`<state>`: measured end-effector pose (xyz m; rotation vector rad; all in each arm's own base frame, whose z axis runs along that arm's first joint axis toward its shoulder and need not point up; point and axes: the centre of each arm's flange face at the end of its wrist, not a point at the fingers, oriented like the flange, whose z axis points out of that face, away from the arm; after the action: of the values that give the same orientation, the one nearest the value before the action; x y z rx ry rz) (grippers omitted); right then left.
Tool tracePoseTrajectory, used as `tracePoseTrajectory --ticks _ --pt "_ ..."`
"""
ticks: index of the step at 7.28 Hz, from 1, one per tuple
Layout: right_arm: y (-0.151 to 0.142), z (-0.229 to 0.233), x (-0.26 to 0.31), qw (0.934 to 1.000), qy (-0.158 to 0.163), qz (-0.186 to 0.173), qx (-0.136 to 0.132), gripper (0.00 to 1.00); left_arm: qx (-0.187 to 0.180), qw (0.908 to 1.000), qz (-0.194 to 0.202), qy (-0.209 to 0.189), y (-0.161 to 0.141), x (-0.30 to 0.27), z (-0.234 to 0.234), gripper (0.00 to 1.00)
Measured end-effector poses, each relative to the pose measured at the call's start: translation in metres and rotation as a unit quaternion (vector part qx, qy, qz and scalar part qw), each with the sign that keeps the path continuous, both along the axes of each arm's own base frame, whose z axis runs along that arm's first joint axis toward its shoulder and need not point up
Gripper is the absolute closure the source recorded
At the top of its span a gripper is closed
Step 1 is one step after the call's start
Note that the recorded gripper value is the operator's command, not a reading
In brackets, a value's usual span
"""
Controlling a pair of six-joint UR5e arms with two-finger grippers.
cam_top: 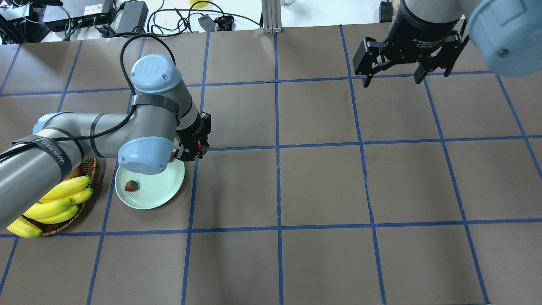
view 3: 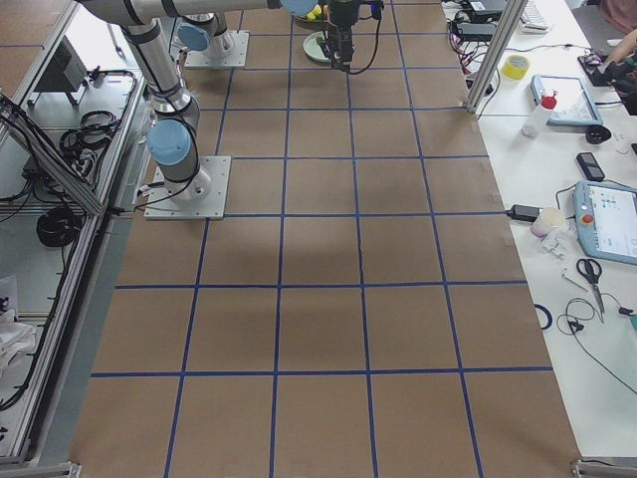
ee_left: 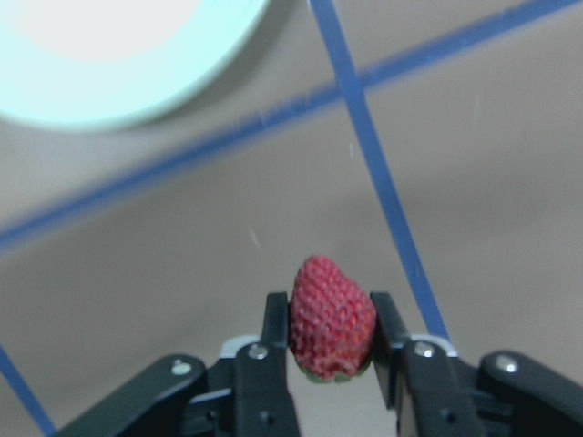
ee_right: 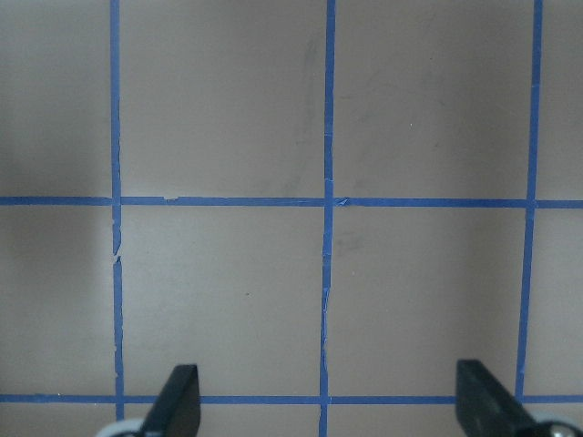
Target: Collect all strawberries into plate
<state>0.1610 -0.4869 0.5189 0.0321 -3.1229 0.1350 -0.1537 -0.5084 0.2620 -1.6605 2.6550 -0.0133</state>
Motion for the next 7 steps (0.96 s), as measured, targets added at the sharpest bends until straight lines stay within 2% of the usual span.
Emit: tracePoseTrajectory --ticks 3,4,5,6,7 --pt "0.0 0.001 0.0 1.0 0.001 0.0 -0.002 0.0 0.04 0.9956 -0.084 0.012 -0.003 0.133 -0.005 1.0" --pt "-0.001 0.002 0.0 1.0 0.001 0.0 -0.005 0.0 0.052 0.9928 -0.106 0.022 0.003 0.164 -0.019 1.0" --pt "-0.001 0.003 0.0 1.0 0.001 0.0 -0.008 0.0 0.06 0.9905 -0.12 0.029 0.006 0.181 -0.031 0.95" --pt "-0.002 0.003 0.0 1.0 0.001 0.0 -0.01 0.0 0.065 0.9887 -0.131 0.034 0.007 0.184 -0.038 0.84" --pt "-0.002 0.003 0.0 0.9999 0.001 0.0 -0.011 0.0 0.065 0.987 -0.142 0.036 0.004 0.176 -0.041 0.62"
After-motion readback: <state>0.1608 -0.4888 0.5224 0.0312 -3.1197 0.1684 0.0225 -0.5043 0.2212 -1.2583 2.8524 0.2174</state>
